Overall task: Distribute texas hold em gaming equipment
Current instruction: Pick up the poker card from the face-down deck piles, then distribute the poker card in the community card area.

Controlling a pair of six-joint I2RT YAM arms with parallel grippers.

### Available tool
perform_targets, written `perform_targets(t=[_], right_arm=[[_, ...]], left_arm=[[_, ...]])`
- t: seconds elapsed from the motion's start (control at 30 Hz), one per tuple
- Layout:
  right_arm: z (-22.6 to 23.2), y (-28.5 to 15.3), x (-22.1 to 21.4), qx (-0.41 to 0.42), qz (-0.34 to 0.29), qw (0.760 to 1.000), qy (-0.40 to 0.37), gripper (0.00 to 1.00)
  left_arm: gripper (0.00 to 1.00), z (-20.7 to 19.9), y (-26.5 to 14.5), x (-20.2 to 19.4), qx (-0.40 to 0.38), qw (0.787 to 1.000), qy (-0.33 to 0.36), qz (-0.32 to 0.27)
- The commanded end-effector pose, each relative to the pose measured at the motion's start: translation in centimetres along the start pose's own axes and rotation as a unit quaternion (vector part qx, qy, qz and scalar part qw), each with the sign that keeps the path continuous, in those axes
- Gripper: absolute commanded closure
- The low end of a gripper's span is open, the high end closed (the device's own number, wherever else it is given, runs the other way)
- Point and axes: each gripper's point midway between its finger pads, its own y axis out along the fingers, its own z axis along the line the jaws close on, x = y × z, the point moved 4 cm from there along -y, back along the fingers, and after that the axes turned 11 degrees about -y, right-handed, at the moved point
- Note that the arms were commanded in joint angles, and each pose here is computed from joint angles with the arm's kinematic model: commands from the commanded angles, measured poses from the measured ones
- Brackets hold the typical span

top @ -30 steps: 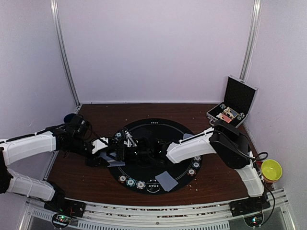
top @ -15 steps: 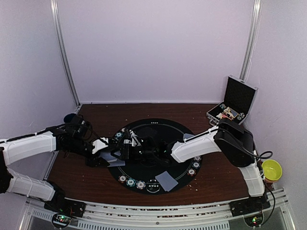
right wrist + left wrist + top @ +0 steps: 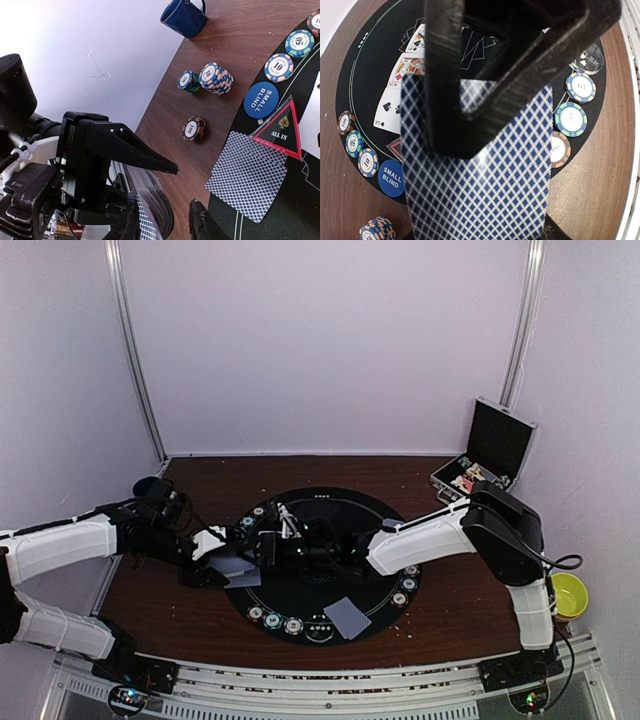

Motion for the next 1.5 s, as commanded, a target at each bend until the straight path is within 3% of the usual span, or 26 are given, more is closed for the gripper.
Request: perform_targets(t=[0.0, 0.43, 0.87, 1.1, 1.47], right_arm=[[2.3, -0.5, 1.2, 0.029, -0.013, 0.999, -0.011, 0.69], [2.0, -2.0, 1.7, -0.011, -0.019, 0.999, -0.036, 1.0], [0.0, -6.9, 3.9, -0.06, -0.012, 0.995, -0.076, 1.0], [-2.7, -12.2, 6.1, -0.125, 0.085, 0.975, -0.161, 1.0], [-4.9, -16.5, 6.3, -0.209, 0.245, 0.898, -0.299, 1.0]], left_arm=[[0.47, 0.2, 0.3, 0.4, 0.002, 1.0, 0.003, -0.012], [0.47, 0.1, 0.4, 0.2, 0.004, 1.0, 0.003, -0.01], [0.47, 0.0, 0.4, 0.0, 0.002, 1.0, 0.002, -0.008], [0.47, 0.0, 0.5, 0.0, 0.002, 1.0, 0.003, -0.008], [0.47, 0.0, 0.3, 0.0, 0.004, 1.0, 0.002, -0.009]])
